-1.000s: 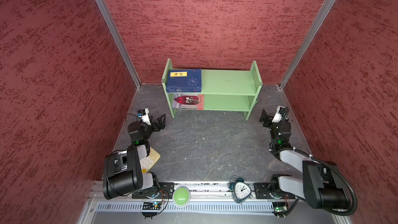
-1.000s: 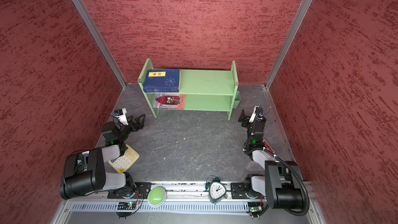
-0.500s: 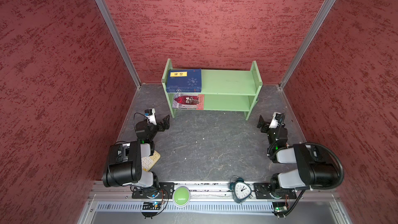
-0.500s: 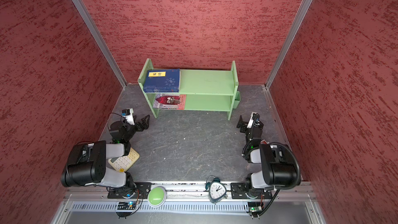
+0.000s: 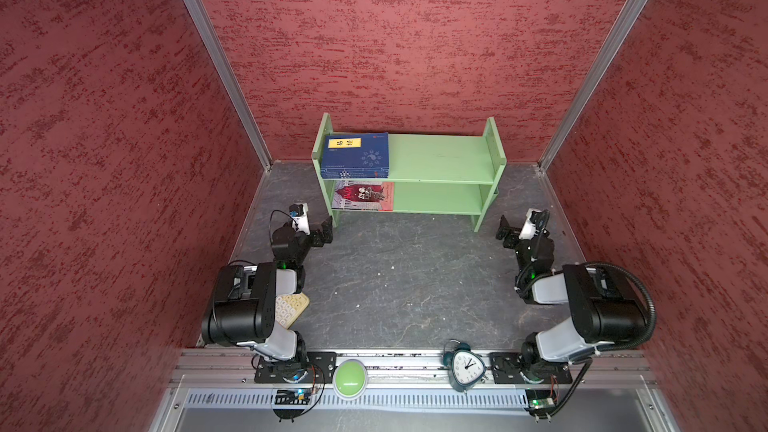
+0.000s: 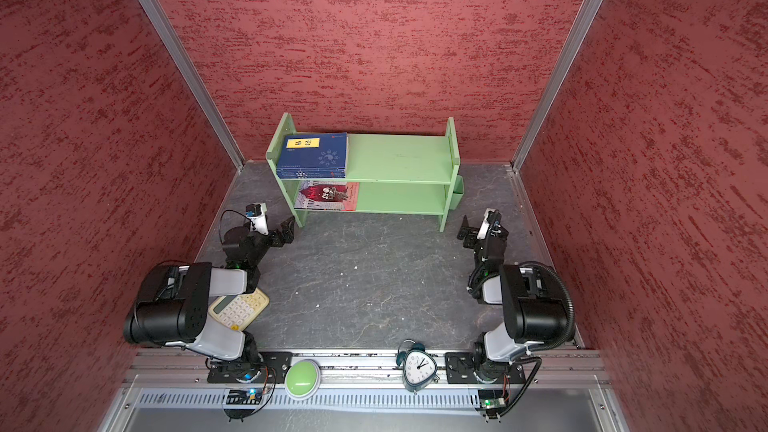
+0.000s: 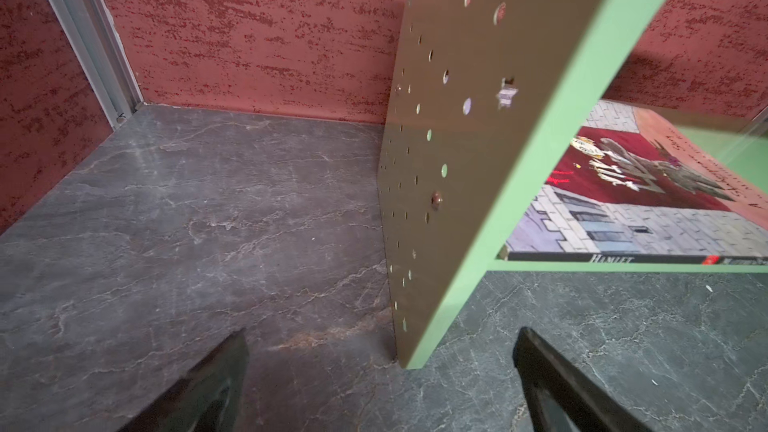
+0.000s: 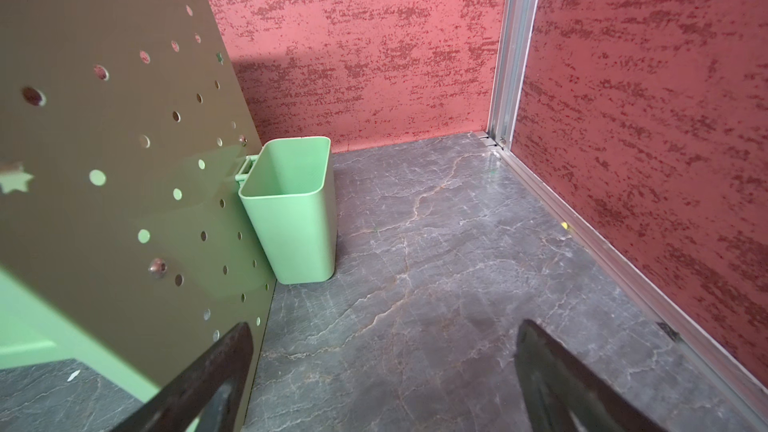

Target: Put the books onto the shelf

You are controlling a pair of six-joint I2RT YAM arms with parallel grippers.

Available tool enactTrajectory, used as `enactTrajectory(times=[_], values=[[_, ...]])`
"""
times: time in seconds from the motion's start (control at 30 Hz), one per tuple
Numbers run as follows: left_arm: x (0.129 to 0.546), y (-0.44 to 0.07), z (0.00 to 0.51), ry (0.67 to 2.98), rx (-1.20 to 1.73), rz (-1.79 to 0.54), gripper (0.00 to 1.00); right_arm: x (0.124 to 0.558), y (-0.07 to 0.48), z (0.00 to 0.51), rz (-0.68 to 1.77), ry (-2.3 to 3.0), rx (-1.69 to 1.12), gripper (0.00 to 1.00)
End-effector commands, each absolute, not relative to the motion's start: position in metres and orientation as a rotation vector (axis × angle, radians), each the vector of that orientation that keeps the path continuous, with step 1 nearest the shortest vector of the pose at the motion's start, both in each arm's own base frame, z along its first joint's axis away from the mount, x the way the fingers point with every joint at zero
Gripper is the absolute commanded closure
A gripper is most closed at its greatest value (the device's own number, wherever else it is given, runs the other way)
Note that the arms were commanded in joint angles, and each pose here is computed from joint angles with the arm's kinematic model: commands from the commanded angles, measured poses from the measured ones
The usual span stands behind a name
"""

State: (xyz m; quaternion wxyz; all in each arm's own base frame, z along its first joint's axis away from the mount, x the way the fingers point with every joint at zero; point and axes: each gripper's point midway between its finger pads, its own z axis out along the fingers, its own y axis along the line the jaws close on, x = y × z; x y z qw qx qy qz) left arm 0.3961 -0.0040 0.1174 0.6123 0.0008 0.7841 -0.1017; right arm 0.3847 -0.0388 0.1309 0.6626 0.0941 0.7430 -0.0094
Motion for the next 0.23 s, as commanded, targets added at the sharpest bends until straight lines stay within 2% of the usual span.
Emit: enactTrajectory(times=[0.0, 0.2], values=[[0.3977, -0.0022, 0.1161, 1.818, 0.004, -0.206, 0.01, 0.3866, -0.0368, 0.1339, -0.022, 1.677, 0.185, 0.01], [0.3980, -0.0021, 0.1159, 1.821, 0.004, -0.201, 0.01, 0.3878, -0.0366, 0.1338, -0.024, 1.680, 0.184, 0.01]])
